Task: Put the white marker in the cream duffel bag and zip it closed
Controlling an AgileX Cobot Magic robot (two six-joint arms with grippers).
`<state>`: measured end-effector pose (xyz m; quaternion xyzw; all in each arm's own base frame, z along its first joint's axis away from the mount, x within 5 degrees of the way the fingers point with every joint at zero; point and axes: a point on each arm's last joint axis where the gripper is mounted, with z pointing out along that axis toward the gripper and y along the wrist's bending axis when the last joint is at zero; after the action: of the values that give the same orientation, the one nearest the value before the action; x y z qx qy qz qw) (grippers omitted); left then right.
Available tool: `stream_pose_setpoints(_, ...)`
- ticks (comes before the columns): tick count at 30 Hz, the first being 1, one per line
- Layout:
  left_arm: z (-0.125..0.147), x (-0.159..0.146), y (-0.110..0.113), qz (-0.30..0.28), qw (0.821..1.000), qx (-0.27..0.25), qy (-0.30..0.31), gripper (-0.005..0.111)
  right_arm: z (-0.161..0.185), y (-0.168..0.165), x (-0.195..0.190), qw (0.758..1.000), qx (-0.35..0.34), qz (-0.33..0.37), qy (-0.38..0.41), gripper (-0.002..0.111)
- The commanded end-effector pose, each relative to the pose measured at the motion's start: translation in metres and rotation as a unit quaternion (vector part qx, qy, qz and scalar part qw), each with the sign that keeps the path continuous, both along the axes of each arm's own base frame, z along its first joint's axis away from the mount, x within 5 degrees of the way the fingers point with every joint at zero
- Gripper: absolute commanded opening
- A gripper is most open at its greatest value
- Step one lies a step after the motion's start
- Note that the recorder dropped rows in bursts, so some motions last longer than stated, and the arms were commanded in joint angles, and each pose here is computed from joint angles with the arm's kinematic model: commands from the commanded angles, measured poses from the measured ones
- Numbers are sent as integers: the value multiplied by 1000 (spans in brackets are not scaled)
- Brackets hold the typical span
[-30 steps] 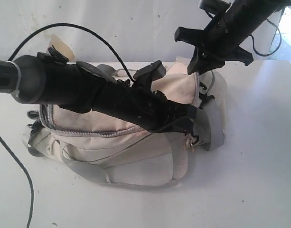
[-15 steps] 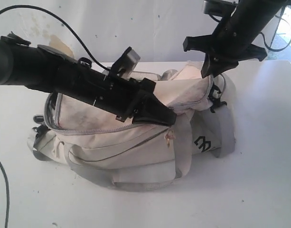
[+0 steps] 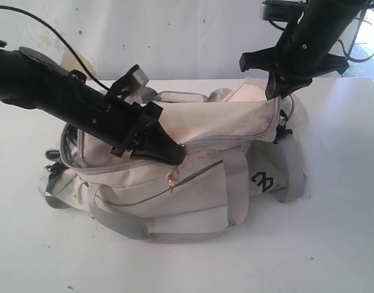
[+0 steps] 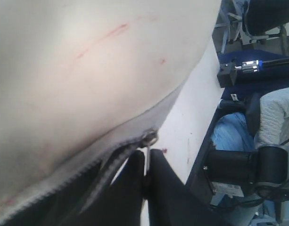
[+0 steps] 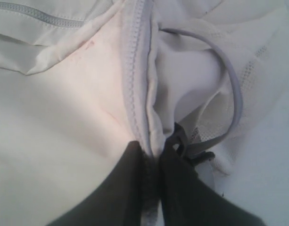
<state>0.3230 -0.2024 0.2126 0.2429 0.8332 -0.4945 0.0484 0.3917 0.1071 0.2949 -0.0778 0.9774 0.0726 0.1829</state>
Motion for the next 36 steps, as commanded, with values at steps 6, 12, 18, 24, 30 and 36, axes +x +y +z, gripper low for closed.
stream_pose_setpoints(6,21,3,54,6,997,74,-32,0,-14,-20,16,995,-92,10,-30,0)
stream_pose_setpoints(12,25,1,91,36,980,193,-21,0,-18,-25,20,991,-126,13,-38,0)
stream_pose_setpoints(18,39,-7,114,42,956,284,-55,0,-17,-35,23,990,-134,-5,-40,0)
stream_pose_setpoints(24,50,-6,119,69,946,301,-99,0,-17,-36,24,992,-118,-17,-44,0)
stream_pose_setpoints(30,36,-5,114,97,953,266,-111,0,-18,-21,21,996,-59,55,-37,5)
stream_pose_setpoints(36,31,-8,110,80,960,239,-120,0,-10,-20,17,996,-50,66,-40,46)
